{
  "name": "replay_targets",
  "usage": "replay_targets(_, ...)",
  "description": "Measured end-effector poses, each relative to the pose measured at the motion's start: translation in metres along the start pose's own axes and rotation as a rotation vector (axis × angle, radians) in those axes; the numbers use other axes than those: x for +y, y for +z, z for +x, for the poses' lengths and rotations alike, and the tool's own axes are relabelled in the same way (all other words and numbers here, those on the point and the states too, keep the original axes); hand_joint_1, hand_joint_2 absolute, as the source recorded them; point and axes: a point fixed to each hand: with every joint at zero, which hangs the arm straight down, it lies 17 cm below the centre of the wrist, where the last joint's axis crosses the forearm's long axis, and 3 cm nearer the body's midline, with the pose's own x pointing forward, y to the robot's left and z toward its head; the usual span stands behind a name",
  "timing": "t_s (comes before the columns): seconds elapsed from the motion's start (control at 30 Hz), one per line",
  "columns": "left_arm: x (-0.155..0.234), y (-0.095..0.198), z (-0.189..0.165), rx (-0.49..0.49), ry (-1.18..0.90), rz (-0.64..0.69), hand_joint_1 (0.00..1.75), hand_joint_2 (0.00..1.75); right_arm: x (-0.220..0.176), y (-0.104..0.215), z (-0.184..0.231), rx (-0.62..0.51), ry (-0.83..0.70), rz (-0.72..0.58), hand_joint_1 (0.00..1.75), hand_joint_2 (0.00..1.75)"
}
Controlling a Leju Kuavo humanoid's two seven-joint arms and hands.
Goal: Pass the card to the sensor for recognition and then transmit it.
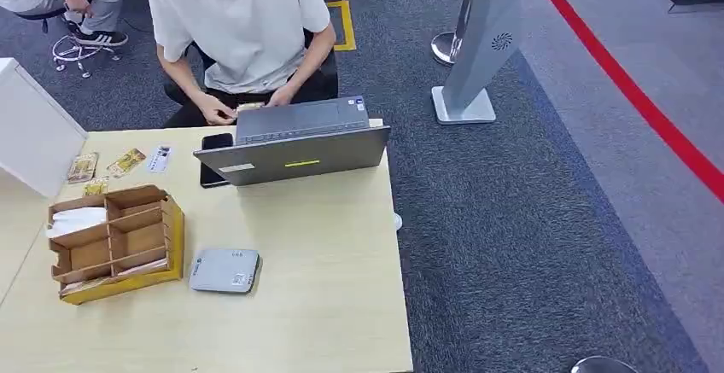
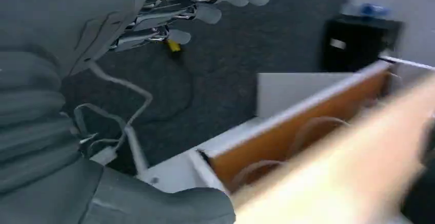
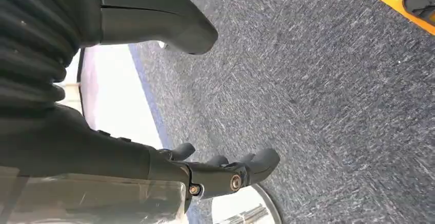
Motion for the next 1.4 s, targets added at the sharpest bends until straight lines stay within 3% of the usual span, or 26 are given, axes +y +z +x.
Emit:
replay_targets(0.1, 0.022, 0.032, -0.064, 0.150, -0.004, 0.071, 0.00, 1.75, 0.002, 0.000, 0.000, 0.003, 0.008, 0.010, 0.00, 1.75)
replay_targets(0.13, 0.029, 0.045, -0.087, 0.202, -0.011, 0.102, 0.00, 0.00, 0.001, 0.000, 0.000, 0.002, 0.012, 0.009, 0.00, 1.75)
replay_targets(0.23, 0.054, 0.102, -0.164, 0.390, -0.065, 0.212, 0.00, 0.00, 0.002, 0.000, 0.000, 0.003, 0.020, 0.010, 0.00, 1.75)
replay_targets(0.27, 0.067, 0.130, -0.197, 0.505, -0.121, 0.267, 0.00, 1.75, 0.004, 0.001, -0.001, 0.012, 0.023, 0.018, 0.00, 1.75)
replay_targets(0.37, 0.084, 0.212, -0.268, 0.748, -0.257, 0.338, 0.00, 1.75, 0.008, 0.002, 0.001, 0.012, 0.029, 0.033, 0.00, 1.75)
replay_targets(0.5, 0.083, 0.280, -0.314, 0.958, -0.405, 0.297, 0.00, 1.75, 0.013, 0.003, 0.004, 0.003, 0.049, 0.050, 0.00, 1.75)
replay_targets(0.67, 0.085, 0.326, -0.338, 1.127, -0.588, 0.220, 0.00, 1.75, 0.013, 0.003, 0.004, 0.006, 0.069, 0.051, 0.00, 1.75)
replay_targets(0.87, 0.087, 0.341, -0.343, 1.178, -0.706, 0.128, 0.00, 1.75, 0.019, 0.004, 0.005, 0.000, 0.057, 0.067, 0.00, 1.75)
replay_targets(0.9, 0.088, 0.343, -0.343, 1.182, -0.731, 0.110, 0.00, 1.75, 0.022, 0.005, 0.006, -0.004, 0.033, 0.073, 0.00, 0.00)
replay_targets(0.93, 0.090, 0.344, -0.343, 1.185, -0.752, 0.093, 0.00, 1.75, 0.024, 0.005, 0.006, -0.005, 0.010, 0.078, 0.00, 0.00)
replay_targets(0.97, 0.092, 0.344, -0.342, 1.188, -0.770, 0.080, 0.00, 0.00, 0.026, 0.006, 0.007, -0.006, -0.016, 0.082, 0.00, 0.00)
replay_targets(1.4, 0.109, 0.342, -0.332, 1.183, -0.979, -0.077, 0.00, 0.00, 0.035, 0.007, 0.004, -0.013, -0.315, 0.102, 0.00, 0.00)
